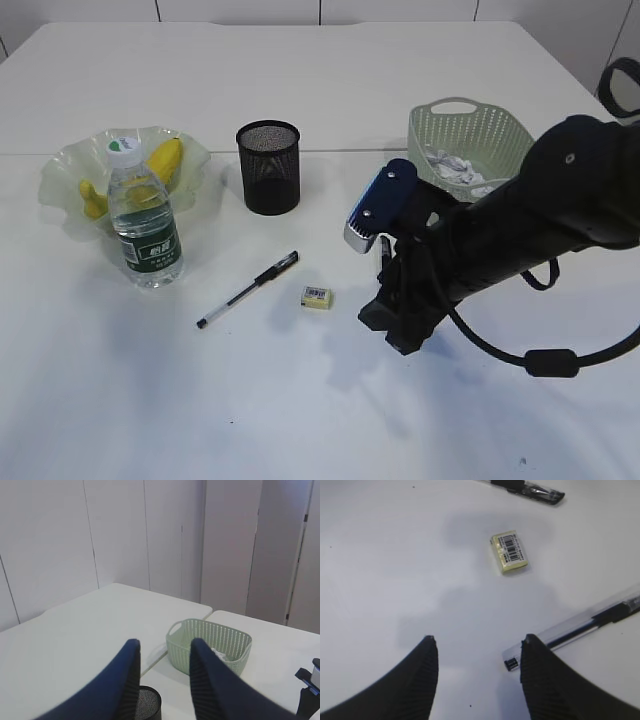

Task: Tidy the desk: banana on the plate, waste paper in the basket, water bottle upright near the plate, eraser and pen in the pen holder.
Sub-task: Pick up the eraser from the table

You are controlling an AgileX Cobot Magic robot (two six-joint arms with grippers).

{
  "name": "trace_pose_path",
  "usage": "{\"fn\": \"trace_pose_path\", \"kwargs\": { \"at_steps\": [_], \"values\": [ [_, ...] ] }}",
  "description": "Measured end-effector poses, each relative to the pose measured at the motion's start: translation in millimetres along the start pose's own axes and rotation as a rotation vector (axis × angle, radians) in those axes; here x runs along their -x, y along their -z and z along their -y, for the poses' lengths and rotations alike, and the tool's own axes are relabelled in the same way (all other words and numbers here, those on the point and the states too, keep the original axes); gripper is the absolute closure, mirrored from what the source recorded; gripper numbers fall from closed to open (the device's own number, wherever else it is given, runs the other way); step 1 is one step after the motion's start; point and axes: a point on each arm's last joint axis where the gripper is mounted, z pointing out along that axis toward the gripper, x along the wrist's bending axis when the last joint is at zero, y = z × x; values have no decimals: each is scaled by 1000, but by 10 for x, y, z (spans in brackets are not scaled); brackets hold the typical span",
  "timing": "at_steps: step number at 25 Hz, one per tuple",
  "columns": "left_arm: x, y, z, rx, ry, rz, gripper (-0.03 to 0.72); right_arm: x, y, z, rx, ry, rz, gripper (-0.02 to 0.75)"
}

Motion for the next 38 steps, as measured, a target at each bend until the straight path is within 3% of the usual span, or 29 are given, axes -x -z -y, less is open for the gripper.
{"fn": "trace_pose_path", "kwargs": {
  "at_steps": [4, 21, 38],
  "values": [
    [0, 0, 1, -1, 2, 0, 459, 49, -45, -40, -67, 84, -38, 343],
    [11, 2, 49, -54, -19, 13, 458, 542, -114, -569, -378, 92, -146, 343],
    [25, 9, 108, -118, -45, 31, 459, 722, -444, -706, -379, 161, -183, 344]
  ]
}}
